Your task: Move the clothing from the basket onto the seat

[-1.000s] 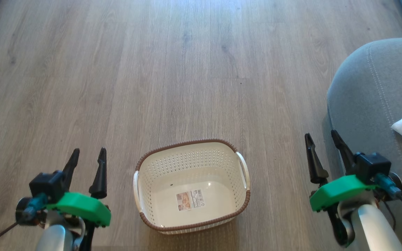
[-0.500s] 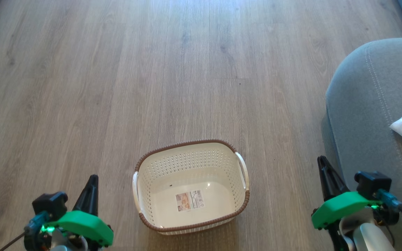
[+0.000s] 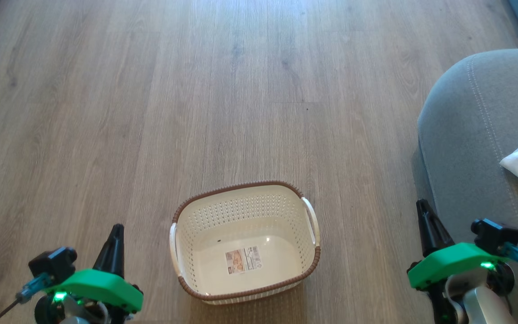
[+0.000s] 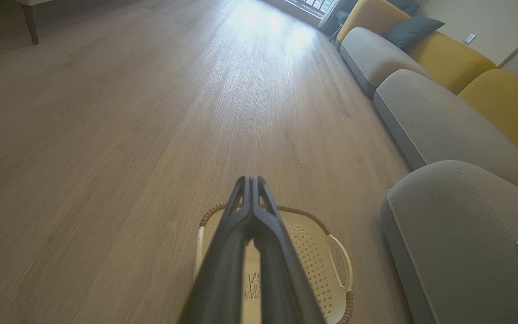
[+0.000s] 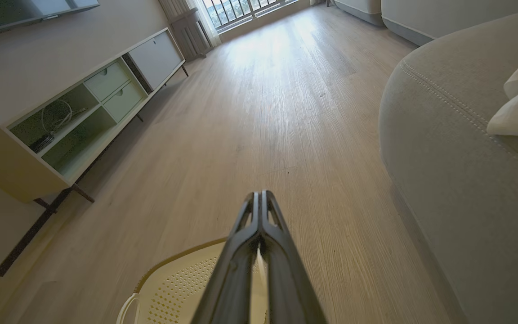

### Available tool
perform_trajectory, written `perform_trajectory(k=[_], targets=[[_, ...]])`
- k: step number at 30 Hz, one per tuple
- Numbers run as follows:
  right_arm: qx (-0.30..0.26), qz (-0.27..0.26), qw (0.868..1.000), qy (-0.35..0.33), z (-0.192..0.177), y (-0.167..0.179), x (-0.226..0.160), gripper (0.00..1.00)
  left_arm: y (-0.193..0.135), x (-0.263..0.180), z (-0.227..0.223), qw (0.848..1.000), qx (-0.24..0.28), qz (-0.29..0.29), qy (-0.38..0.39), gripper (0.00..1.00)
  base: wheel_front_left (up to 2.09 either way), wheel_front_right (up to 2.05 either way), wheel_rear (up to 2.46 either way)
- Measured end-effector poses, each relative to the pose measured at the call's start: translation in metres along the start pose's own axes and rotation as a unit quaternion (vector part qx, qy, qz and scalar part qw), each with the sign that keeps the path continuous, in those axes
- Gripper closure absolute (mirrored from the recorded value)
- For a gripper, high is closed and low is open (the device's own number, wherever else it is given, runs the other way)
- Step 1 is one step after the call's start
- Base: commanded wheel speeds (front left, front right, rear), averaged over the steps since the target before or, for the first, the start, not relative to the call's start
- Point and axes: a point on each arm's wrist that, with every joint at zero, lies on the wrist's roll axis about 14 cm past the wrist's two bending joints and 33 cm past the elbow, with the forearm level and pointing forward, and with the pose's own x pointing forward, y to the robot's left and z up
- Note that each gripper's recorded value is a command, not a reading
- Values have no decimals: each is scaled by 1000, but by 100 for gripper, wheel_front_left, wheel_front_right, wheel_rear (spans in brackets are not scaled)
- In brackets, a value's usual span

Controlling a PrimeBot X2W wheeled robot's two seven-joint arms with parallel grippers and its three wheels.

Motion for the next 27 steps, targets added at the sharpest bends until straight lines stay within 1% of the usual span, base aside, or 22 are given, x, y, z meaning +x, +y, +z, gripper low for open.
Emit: perform_trajectory(k=[15, 16, 27], targets=[[87, -18, 996, -6, 6, -7, -1, 100, 0, 2, 3, 997, -82, 9, 1, 100, 0, 0, 0], [99, -20, 995, -6, 7, -8, -1, 100, 1, 2, 3, 996, -94, 10, 2, 100, 0, 0, 0], [163, -29, 986, -9, 10, -12, -2, 100, 1, 3, 5, 988, -154, 14, 2, 100, 0, 0, 0]])
